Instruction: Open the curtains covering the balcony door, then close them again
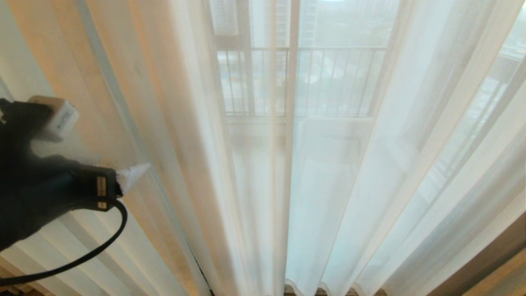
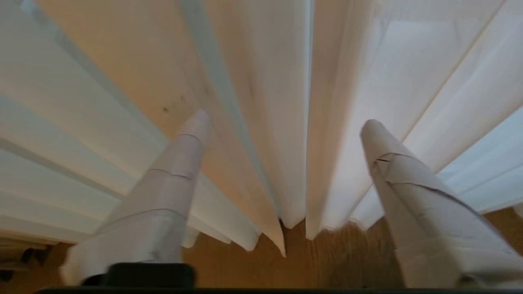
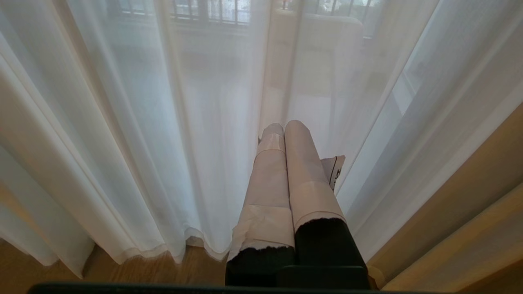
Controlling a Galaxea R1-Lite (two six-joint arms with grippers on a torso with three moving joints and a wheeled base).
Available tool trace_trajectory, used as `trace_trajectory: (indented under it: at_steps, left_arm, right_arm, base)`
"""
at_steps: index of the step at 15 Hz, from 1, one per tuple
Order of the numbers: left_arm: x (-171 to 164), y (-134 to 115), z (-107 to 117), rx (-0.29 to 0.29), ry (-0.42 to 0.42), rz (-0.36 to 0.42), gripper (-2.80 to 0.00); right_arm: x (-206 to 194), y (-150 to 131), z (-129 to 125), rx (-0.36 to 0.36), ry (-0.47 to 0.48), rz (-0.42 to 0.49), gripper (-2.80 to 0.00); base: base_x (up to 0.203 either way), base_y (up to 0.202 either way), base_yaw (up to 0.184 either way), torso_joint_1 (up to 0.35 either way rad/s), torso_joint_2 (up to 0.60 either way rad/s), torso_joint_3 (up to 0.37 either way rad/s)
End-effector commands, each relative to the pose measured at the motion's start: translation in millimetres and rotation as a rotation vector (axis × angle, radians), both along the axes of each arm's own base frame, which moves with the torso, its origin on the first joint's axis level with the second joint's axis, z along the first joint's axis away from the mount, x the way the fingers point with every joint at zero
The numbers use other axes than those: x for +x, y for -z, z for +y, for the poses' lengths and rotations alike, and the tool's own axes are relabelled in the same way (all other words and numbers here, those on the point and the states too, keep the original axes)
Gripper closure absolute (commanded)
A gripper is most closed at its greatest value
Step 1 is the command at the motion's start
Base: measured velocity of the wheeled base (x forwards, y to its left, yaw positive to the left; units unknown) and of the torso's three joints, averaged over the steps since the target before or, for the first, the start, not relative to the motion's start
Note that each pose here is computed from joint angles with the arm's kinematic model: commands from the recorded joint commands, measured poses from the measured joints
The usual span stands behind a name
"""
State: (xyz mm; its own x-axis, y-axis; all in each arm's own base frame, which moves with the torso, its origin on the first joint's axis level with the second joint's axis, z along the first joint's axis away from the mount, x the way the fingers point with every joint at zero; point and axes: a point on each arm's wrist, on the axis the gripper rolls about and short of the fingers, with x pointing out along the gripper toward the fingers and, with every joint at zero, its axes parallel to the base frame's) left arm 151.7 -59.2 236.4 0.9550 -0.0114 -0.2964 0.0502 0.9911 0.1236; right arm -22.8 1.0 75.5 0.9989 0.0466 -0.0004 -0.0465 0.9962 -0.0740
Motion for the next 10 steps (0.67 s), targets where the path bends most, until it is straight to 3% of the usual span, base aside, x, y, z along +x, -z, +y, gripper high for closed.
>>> trace_trajectory:
  at_steps: [1, 5, 10]
  left_arm:
    - [-18.7, 2.9, 17.8, -0.012, 0.032, -0.020, 0.00]
    - [-41.9, 19.5, 34.2, 0.018, 0.054, 0.033, 0.00]
    - [-87.4, 48.8, 53.0, -0.067, 0.115, 0.095, 0.00]
  right_arm:
    - [0.0, 0.0, 0.0, -0.001, -0.001, 0.000, 0.00]
    - [0.0, 0.0, 0.0, -0.001, -0.002, 0.000, 0.00]
    - [0.0, 0.0, 0.0, -0.001, -0.002, 0.000, 0.00]
  base:
    - [0.000, 0.000, 0.000, 0.000, 0.00, 0.000]
    - [0.000, 0.000, 0.000, 0.000, 0.00, 0.000]
    - [0.000, 0.000, 0.000, 0.000, 0.00, 0.000]
